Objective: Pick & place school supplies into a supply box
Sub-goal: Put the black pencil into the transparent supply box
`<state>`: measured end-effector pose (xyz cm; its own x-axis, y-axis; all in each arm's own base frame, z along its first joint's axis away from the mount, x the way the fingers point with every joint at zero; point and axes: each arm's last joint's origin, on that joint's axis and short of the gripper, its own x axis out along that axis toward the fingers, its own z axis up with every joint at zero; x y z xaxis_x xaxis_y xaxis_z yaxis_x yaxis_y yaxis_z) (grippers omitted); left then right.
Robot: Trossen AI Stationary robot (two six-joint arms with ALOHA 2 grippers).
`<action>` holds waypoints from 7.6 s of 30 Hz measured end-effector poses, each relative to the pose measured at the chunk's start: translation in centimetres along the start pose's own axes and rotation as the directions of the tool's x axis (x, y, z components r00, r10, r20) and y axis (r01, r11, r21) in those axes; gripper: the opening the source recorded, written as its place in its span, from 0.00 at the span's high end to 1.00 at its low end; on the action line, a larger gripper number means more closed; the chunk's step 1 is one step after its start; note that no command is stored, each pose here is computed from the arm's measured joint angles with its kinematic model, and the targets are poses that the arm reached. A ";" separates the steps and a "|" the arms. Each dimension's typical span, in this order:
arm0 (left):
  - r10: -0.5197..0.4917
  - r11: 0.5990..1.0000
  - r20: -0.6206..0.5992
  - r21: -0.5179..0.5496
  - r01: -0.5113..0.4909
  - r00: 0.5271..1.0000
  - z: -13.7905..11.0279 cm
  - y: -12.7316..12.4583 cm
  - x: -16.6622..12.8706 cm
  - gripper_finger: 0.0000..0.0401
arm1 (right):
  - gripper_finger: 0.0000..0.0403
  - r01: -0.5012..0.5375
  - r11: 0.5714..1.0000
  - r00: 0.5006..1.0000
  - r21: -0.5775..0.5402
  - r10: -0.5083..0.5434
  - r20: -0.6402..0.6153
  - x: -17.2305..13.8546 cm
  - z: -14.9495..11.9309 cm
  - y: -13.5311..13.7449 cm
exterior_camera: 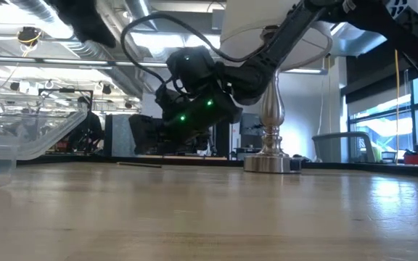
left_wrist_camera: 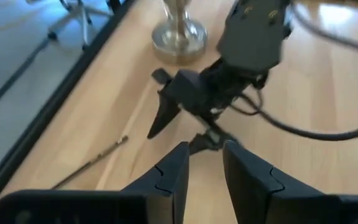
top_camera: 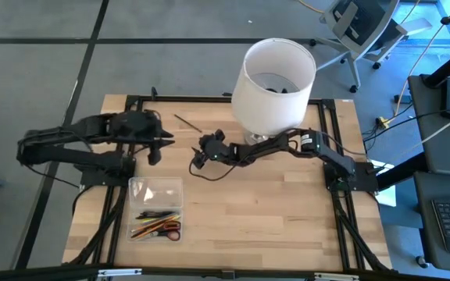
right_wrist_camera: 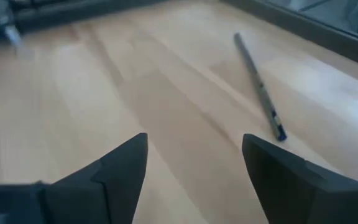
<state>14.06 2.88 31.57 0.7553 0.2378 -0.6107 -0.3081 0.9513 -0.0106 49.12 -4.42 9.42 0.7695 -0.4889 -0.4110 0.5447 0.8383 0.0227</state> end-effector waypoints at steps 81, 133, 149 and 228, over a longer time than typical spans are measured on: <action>0.286 0.882 -0.613 0.469 0.047 0.736 -0.4 10.6 23.9 0.72 | 0.34 -0.067 0.997 0.956 -0.044 0.052 -0.289 -20.9 1.0 2.0; 0.067 0.870 -0.685 0.397 0.294 0.725 -3.1 10.8 26.5 0.92 | 0.34 -0.064 0.997 0.952 -0.051 0.046 -0.303 -20.9 0.9 1.9; 0.015 0.913 -0.639 0.322 0.249 0.769 -2.2 5.6 27.7 0.98 | 0.34 -0.022 1.000 0.925 -0.002 0.020 -0.378 -26.1 -1.4 1.4; -0.447 0.890 -0.206 -0.197 0.411 0.870 4.5 -13.9 18.0 0.99 | 0.34 -0.306 0.950 0.946 0.068 0.311 -0.094 -26.5 -11.1 -0.6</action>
<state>34.54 -5.14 24.23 0.6760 -0.2586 -0.6900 -0.0780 0.9060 -0.4160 24.74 10.72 10.20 0.8660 -0.1786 -0.4670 0.3043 0.9294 0.2089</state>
